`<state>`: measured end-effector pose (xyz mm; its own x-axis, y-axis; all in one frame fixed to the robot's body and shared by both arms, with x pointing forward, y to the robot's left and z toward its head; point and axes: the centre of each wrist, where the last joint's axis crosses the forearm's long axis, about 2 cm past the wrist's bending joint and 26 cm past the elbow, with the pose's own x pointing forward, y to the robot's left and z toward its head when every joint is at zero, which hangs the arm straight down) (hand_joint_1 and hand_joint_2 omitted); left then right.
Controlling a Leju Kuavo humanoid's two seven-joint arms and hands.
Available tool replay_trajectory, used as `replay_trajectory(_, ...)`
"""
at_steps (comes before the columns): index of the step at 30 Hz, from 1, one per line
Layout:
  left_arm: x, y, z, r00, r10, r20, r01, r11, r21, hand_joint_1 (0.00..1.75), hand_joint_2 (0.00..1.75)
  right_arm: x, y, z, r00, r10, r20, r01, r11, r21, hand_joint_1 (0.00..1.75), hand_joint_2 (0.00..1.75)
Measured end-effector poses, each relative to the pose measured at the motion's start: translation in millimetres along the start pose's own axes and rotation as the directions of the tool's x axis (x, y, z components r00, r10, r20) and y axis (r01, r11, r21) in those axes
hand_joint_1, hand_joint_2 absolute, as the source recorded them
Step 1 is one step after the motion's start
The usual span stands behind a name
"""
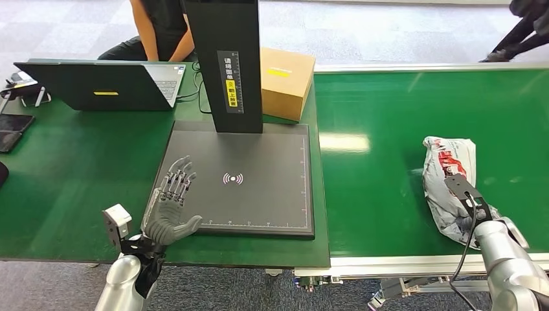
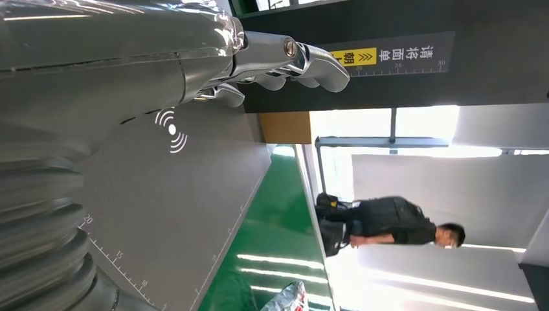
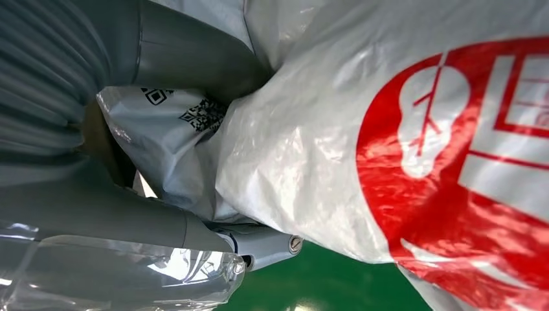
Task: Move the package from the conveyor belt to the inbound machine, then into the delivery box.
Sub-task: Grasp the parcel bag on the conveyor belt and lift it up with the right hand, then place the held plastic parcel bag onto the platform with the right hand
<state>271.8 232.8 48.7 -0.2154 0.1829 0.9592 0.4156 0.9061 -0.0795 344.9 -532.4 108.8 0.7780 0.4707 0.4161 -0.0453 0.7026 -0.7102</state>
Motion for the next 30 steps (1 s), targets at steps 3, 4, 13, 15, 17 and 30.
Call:
replay_trajectory(3, 0, 0, 0, 1.0, 0.003, 0.001, -0.003, 1.0, 0.002, 0.0, 1.75, -1, 0, 0, 1.0, -0.01, 0.024, 0.01, 1.0, -0.007, 1.75, 1.75)
replay_trajectory(4, 0, 0, 0, 1.0, 0.003, 0.001, -0.003, 1.0, 0.003, 0.0, 1.75, -1, 0, 0, 0.999, -0.015, 0.036, 0.015, 1.0, -0.014, 1.75, 1.75)
replay_trajectory(13, 2, -1, 8, 1.0, 0.003, -0.011, -0.003, 1.0, 0.013, 0.0, 1.75, 2, 10, 3, 0.952, -0.054, 0.301, 0.124, 0.967, -0.221, 1.75, 1.75)
replay_trajectory(15, 3, -1, 10, 1.0, 0.001, -0.008, -0.001, 1.0, 0.016, 0.0, 1.75, 6, 10, 5, 0.924, -0.033, 0.382, 0.161, 0.937, -0.31, 1.75, 1.75)
replay_trajectory(17, 5, -1, 12, 1.0, 0.0, -0.006, 0.0, 1.0, 0.017, 0.0, 1.75, 11, 9, 7, 0.891, -0.003, 0.454, 0.202, 0.899, -0.389, 1.75, 1.75)
replay_trajectory(30, 6, -1, 12, 1.0, -0.007, 0.026, 0.006, 1.0, 0.023, 0.0, 1.75, 27, 24, 35, 0.72, 0.197, 0.666, 0.324, 0.753, -0.573, 1.75, 1.75)
